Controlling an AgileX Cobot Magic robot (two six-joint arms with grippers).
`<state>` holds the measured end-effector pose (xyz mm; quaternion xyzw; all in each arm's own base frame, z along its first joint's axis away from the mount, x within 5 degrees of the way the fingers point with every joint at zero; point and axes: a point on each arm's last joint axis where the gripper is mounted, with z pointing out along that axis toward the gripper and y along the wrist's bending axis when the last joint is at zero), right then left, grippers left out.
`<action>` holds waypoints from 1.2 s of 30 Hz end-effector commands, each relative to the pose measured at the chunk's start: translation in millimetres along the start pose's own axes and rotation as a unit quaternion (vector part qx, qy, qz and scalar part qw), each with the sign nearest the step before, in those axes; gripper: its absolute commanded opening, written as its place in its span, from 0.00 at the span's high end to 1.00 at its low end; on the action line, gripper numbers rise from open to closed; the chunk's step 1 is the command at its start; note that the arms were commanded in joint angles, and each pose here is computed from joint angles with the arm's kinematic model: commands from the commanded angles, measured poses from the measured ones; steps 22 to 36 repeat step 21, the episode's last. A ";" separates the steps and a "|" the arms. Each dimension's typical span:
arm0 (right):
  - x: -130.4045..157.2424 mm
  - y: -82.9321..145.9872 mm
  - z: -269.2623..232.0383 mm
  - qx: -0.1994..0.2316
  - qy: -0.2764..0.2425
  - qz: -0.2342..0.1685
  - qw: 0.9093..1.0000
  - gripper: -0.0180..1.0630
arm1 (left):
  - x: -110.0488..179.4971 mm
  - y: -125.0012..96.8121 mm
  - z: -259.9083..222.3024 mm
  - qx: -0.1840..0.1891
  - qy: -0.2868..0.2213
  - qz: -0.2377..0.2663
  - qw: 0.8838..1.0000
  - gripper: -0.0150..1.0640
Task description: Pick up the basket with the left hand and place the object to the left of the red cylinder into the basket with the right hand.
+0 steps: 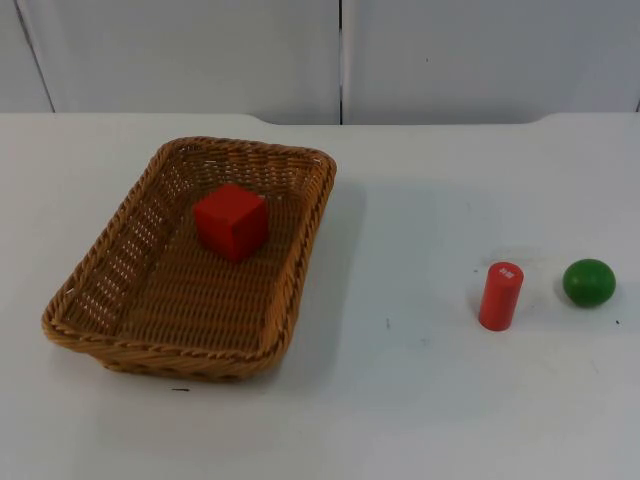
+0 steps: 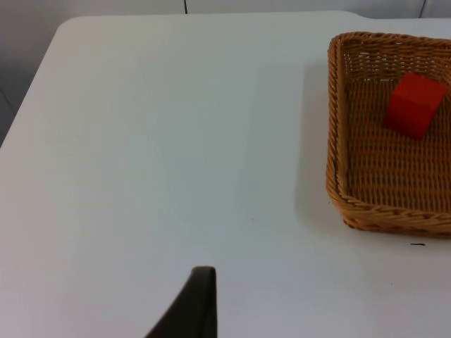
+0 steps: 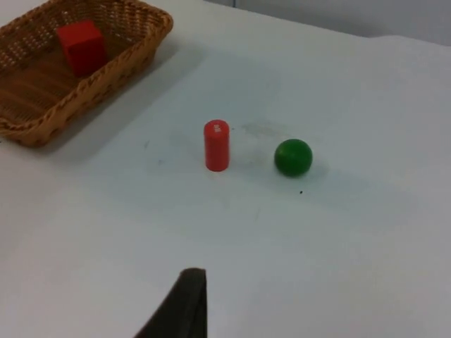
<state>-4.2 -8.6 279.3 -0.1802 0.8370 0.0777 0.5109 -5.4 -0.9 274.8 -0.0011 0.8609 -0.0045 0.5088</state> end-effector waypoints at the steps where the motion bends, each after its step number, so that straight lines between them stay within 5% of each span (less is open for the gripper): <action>1: -0.4 0.5 -0.2 0.016 -0.004 0.008 1.000 0.01 | -0.1 -0.7 0.5 0.005 -0.005 -0.001 1.000 0.01; 20: 0.2 2.9 -1.6 0.151 0.005 0.079 0.985 0.01 | -0.1 -0.7 0.5 0.005 -0.005 -0.001 1.000 0.01; 36: 0.2 2.9 -1.6 0.151 0.005 0.079 0.985 0.01 | -0.1 -0.7 0.5 0.005 -0.005 -0.001 1.000 0.01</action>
